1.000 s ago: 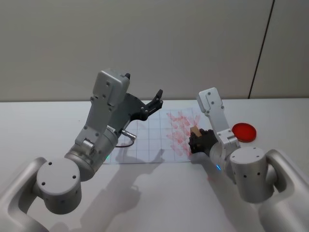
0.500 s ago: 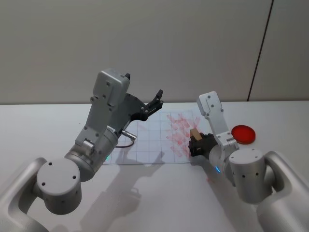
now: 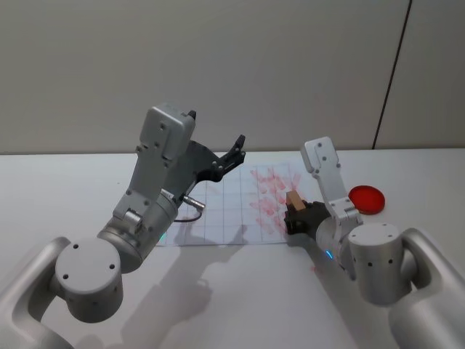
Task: Use the one hand to pick up the stamp and affix it onto the A4 paper.
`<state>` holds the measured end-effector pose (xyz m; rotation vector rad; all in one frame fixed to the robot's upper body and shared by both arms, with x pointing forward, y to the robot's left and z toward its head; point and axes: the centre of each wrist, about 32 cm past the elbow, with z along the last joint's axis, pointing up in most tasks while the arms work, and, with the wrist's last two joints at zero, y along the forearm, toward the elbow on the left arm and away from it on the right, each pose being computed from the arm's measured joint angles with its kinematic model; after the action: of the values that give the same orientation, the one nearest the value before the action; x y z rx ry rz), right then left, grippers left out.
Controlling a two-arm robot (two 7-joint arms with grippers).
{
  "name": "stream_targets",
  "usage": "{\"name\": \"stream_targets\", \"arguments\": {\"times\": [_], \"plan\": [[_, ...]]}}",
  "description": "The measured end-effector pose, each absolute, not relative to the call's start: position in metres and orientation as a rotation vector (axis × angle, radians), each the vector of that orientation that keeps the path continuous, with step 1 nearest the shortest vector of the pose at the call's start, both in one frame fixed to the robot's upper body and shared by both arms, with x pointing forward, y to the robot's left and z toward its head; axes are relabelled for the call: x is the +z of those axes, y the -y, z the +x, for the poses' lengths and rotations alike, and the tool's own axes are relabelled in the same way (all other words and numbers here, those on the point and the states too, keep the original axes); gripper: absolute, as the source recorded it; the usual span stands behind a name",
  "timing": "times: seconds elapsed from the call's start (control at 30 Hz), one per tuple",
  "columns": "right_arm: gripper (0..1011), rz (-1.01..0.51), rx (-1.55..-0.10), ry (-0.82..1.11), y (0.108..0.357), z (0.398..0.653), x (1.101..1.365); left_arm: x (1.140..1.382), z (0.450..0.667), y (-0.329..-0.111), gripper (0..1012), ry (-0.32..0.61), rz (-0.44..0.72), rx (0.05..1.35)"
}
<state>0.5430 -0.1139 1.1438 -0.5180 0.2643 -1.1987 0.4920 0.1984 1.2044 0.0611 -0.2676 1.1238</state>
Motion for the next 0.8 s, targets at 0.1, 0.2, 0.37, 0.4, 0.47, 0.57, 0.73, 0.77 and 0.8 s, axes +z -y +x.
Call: {"name": "stream_targets", "arguments": {"times": [0.1, 0.2, 0.37, 0.4, 0.47, 0.57, 0.73, 0.77, 0.8], "plan": [[224, -0.502, -1.200, -0.263, 0.115, 0.543, 1.146, 1.204, 0.492, -0.198, 1001, 0.268, 0.061, 1.124], [224, -0.479, -1.201, -0.260, 0.115, 0.542, 1.150, 1.204, 0.492, -0.198, 1001, 0.268, 0.061, 1.124], [223, -0.428, -1.204, -0.247, 0.115, 0.541, 1.161, 1.204, 0.492, -0.198, 1001, 0.268, 0.061, 1.124], [223, -0.405, -1.207, -0.239, 0.116, 0.541, 1.167, 1.204, 0.492, -0.198, 1001, 0.268, 0.061, 1.124], [223, -0.387, -1.210, -0.233, 0.116, 0.541, 1.171, 1.204, 0.492, -0.198, 1001, 0.268, 0.061, 1.124], [224, -0.345, -1.217, -0.218, 0.118, 0.540, 1.182, 1.204, 0.492, -0.198, 1001, 0.268, 0.061, 1.124], [223, -0.294, -1.242, -0.200, 0.121, 0.539, 1.197, 1.204, 0.492, -0.198, 1001, 0.268, 0.061, 1.124], [224, -0.289, -1.247, -0.198, 0.122, 0.538, 1.199, 1.204, 0.492, -0.198, 1001, 0.268, 0.061, 1.124], [224, -0.284, -1.252, -0.196, 0.123, 0.538, 1.201, 1.204, 0.492, -0.198, 1001, 0.268, 0.061, 1.124]]}}
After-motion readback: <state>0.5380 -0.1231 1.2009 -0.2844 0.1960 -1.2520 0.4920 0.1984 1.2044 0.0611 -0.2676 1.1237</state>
